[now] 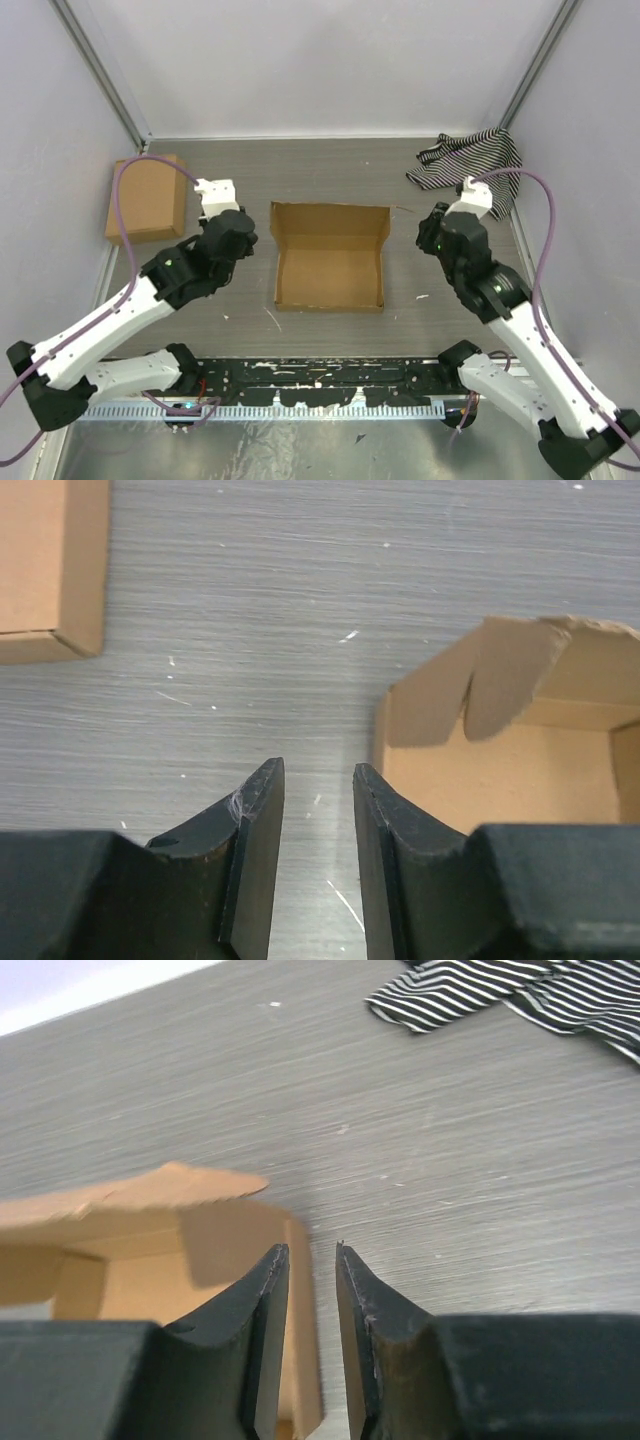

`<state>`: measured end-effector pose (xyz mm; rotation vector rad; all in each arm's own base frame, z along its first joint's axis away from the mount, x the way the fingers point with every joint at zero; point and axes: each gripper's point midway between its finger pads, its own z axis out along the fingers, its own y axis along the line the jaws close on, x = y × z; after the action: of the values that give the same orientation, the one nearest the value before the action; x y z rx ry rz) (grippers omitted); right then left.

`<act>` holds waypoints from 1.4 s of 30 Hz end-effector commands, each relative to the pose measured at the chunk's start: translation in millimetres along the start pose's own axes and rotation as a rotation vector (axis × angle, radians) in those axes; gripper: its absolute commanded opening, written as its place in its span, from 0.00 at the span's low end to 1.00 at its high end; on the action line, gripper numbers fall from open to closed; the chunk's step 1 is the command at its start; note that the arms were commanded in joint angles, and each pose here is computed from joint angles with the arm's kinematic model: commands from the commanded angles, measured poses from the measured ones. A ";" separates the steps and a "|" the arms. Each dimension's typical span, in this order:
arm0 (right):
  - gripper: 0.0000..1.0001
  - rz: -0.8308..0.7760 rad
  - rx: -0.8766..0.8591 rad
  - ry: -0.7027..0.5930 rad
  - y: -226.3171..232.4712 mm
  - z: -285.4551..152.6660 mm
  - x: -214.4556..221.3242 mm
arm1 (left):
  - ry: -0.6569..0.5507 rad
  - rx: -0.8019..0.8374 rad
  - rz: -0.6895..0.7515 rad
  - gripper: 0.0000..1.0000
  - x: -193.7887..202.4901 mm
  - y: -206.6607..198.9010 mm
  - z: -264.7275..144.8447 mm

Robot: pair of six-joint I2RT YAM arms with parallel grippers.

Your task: Fold the paper box

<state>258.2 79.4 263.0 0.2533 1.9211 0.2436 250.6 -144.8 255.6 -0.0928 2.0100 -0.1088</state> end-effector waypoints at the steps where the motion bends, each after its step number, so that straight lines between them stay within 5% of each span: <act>1: 0.31 -0.016 0.214 -0.043 -22.0 23.4 -17.1 | -0.079 -0.128 0.008 0.40 -28.3 12.5 7.9; 16: 0.31 -0.010 0.011 0.073 19.1 65.1 28.8 | 0.027 0.052 -0.024 0.39 31.3 -40.3 51.5; 42: 0.30 -0.002 -0.093 0.107 28.5 59.5 49.9 | 0.096 0.267 -0.149 0.36 60.8 -69.7 40.5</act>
<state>295.6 126.3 182.9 0.1650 2.0915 0.3247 264.1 -219.4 182.7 -0.0516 2.0978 -0.4197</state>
